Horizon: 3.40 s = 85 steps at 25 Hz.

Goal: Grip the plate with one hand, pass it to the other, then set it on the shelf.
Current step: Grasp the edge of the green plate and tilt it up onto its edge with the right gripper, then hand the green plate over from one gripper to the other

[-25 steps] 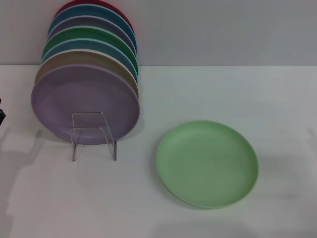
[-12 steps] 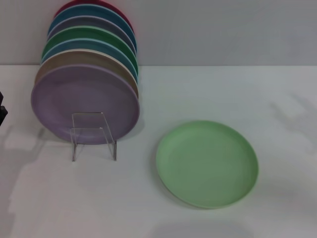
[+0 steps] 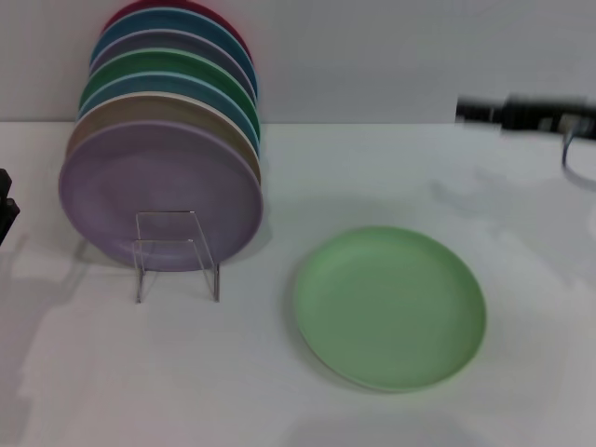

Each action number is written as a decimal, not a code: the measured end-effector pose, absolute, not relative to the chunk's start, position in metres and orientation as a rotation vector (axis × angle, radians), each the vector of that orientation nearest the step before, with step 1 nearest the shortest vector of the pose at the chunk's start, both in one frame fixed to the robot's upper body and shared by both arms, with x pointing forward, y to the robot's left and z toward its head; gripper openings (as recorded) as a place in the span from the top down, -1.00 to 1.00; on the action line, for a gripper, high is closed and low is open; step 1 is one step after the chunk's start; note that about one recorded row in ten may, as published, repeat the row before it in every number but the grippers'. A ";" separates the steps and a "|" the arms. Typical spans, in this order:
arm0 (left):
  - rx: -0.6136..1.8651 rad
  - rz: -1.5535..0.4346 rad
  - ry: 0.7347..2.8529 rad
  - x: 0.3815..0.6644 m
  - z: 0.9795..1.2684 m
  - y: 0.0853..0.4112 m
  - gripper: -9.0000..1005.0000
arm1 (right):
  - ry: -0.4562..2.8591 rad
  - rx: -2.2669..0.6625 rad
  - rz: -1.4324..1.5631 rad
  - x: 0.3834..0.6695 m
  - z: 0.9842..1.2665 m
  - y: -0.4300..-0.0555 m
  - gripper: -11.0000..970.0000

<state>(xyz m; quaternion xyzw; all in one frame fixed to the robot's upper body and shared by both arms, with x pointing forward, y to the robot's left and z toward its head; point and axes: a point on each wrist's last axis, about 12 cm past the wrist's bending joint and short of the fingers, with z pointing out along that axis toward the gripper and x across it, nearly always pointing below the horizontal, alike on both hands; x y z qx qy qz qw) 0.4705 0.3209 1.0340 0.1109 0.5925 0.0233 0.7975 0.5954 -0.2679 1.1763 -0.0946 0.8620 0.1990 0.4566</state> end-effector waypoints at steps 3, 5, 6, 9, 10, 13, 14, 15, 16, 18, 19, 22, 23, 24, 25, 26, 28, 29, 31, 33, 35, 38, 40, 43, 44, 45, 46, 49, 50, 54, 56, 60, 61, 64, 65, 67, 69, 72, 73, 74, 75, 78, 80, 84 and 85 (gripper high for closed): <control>0.243 0.045 1.275 0.470 1.034 0.320 -0.70 | 2.330 -0.220 0.488 0.594 1.161 -0.262 -0.69; 0.244 0.043 1.276 0.470 1.033 0.320 -0.70 | 2.413 -0.265 0.497 0.592 1.155 -0.256 -0.69; 0.244 0.043 1.276 0.471 1.033 0.320 -0.70 | 2.441 -0.287 0.494 0.591 1.154 -0.254 -0.69; 0.246 0.041 1.274 0.472 1.034 0.319 -0.70 | 2.535 -0.357 0.450 0.586 1.150 -0.251 -0.69; 0.246 0.040 1.273 0.472 1.034 0.319 -0.70 | 2.535 -0.357 0.450 0.586 1.150 -0.251 -0.69; 0.246 0.040 1.273 0.472 1.034 0.319 -0.70 | 2.574 -0.387 0.445 0.583 1.148 -0.249 -0.69; 0.247 0.039 1.275 0.472 1.034 0.319 -0.70 | 2.597 -0.403 0.439 0.582 1.146 -0.249 -0.69; 0.247 0.039 1.275 0.472 1.034 0.319 -0.70 | 2.597 -0.403 0.439 0.582 1.146 -0.249 -0.69; 0.247 0.039 1.276 0.472 1.034 0.319 -0.70 | 2.608 -0.413 0.436 0.582 1.144 -0.248 -0.69; 0.247 0.040 1.280 0.472 1.033 0.319 -0.70 | 2.633 -0.430 0.438 0.582 1.139 -0.246 -0.68; 0.247 0.040 1.282 0.472 1.033 0.319 -0.70 | 2.647 -0.439 0.441 0.583 1.136 -0.245 -0.67; 0.248 0.039 1.282 0.473 1.033 0.319 -0.70 | 2.683 -0.474 0.421 0.584 1.129 -0.242 -0.66; 0.248 0.039 1.282 0.473 1.033 0.319 -0.70 | 2.690 -0.488 0.409 0.584 1.127 -0.241 -0.66; 0.249 0.039 1.281 0.473 1.033 0.318 -0.70 | 2.695 -0.500 0.400 0.585 1.125 -0.239 -0.66; 0.249 0.038 1.282 0.473 1.033 0.318 -0.70 | 2.699 -0.510 0.395 0.586 1.124 -0.238 -0.65; 0.250 0.038 1.282 0.473 1.033 0.318 -0.70 | 2.703 -0.515 0.395 0.586 1.123 -0.237 -0.65; 0.250 0.038 1.284 0.473 1.033 0.318 -0.70 | 2.712 -0.524 0.395 0.587 1.119 -0.235 -0.64; 0.250 0.038 1.285 0.473 1.033 0.318 -0.70 | 2.715 -0.530 0.395 0.588 1.118 -0.234 -0.64; 0.250 0.038 1.285 0.473 1.033 0.318 -0.70 | 2.714 -0.534 0.393 0.588 1.118 -0.233 -0.63; 0.251 0.037 1.284 0.473 1.033 0.318 -0.70 | 2.714 -0.544 0.390 0.589 1.118 -0.231 -0.62; 0.252 0.036 1.284 0.474 1.033 0.318 -0.70 | 2.713 -0.550 0.389 0.589 1.118 -0.230 -0.61; 0.255 0.034 1.281 0.475 1.034 0.317 -0.70 | 2.712 -0.559 0.387 0.589 1.119 -0.228 -0.60; 0.258 0.030 1.281 0.475 1.034 0.316 -0.70 | 2.713 -0.561 0.387 0.589 1.119 -0.228 -0.49; 0.261 0.028 1.283 0.476 1.034 0.316 -0.70 | 2.726 -0.567 0.389 0.588 1.117 -0.228 -0.32; 0.261 0.028 1.285 0.476 1.033 0.315 -0.70 | 2.731 -0.570 0.389 0.588 1.115 -0.228 -0.27; 0.261 0.028 1.285 0.476 1.033 0.315 -0.70 | 2.731 -0.570 0.389 0.588 1.115 -0.228 -0.21; 0.261 0.028 1.287 0.477 1.033 0.315 -0.70 | 2.732 -0.572 0.389 0.588 1.115 -0.228 -0.16; 0.262 0.027 1.286 0.477 1.034 0.315 -0.70 | 2.728 -0.578 0.387 0.588 1.117 -0.228 0.14; 0.262 0.027 1.286 0.477 1.034 0.315 -0.70 | 2.728 -0.578 0.387 0.588 1.117 -0.228 0.24; 0.262 0.026 1.281 0.478 1.034 0.314 -0.70 | 2.721 -0.588 0.385 0.588 1.118 -0.228 0.53; 0.262 0.026 1.282 0.478 1.034 0.314 -0.70 | 2.721 -0.597 0.384 0.588 1.118 -0.228 0.66; 0.266 0.022 1.281 0.478 1.034 0.313 -0.70 | 2.710 -0.607 0.389 0.587 1.118 -0.229 0.85; 0.270 0.018 1.281 0.478 1.034 0.313 -0.70 | 2.700 -0.606 0.391 0.586 1.120 -0.229 0.90; 0.292 -0.020 1.256 0.479 1.038 0.305 -0.70 | 2.632 -0.591 0.437 0.580 1.129 -0.233 0.94; 0.292 -0.020 1.256 0.479 1.038 0.305 -0.70 | 2.632 -0.591 0.437 0.580 1.129 -0.233 0.95; 0.299 -0.037 1.242 0.480 1.040 0.301 -0.70 | 2.593 -0.580 0.485 0.575 1.133 -0.236 0.95; 0.316 -0.105 1.207 0.483 1.048 0.290 -0.70 | 2.556 -0.563 0.504 0.571 1.135 -0.242 0.95; 0.312 -0.207 1.212 0.490 1.062 0.281 -0.70 | 2.491 -0.542 0.514 0.566 1.138 -0.252 0.94; 0.318 -0.225 1.222 0.493 1.069 0.281 -0.70 | 2.465 -0.536 0.524 0.563 1.138 -0.255 0.93; 0.356 -0.266 1.276 0.498 1.091 0.273 -0.70 | 2.410 -0.519 0.542 0.557 1.139 -0.263 0.93; 0.356 -0.266 1.276 0.498 1.091 0.273 -0.70 | 2.410 -0.519 0.542 0.557 1.139 -0.263 0.93; 0.446 -0.308 1.347 0.503 1.141 0.250 -0.70 | 2.323 -0.506 0.535 0.549 1.139 -0.275 0.92; 0.501 -0.325 1.412 0.503 1.166 0.238 -0.70 | 2.251 -0.507 0.530 0.544 1.139 -0.281 0.91; 0.637 -0.313 1.544 0.506 1.214 0.202 -0.70 | 2.098 -0.543 0.502 0.538 1.141 -0.289 0.90; 0.675 -0.294 1.579 0.507 1.224 0.193 -0.70 | 2.059 -0.555 0.492 0.537 1.141 -0.290 0.89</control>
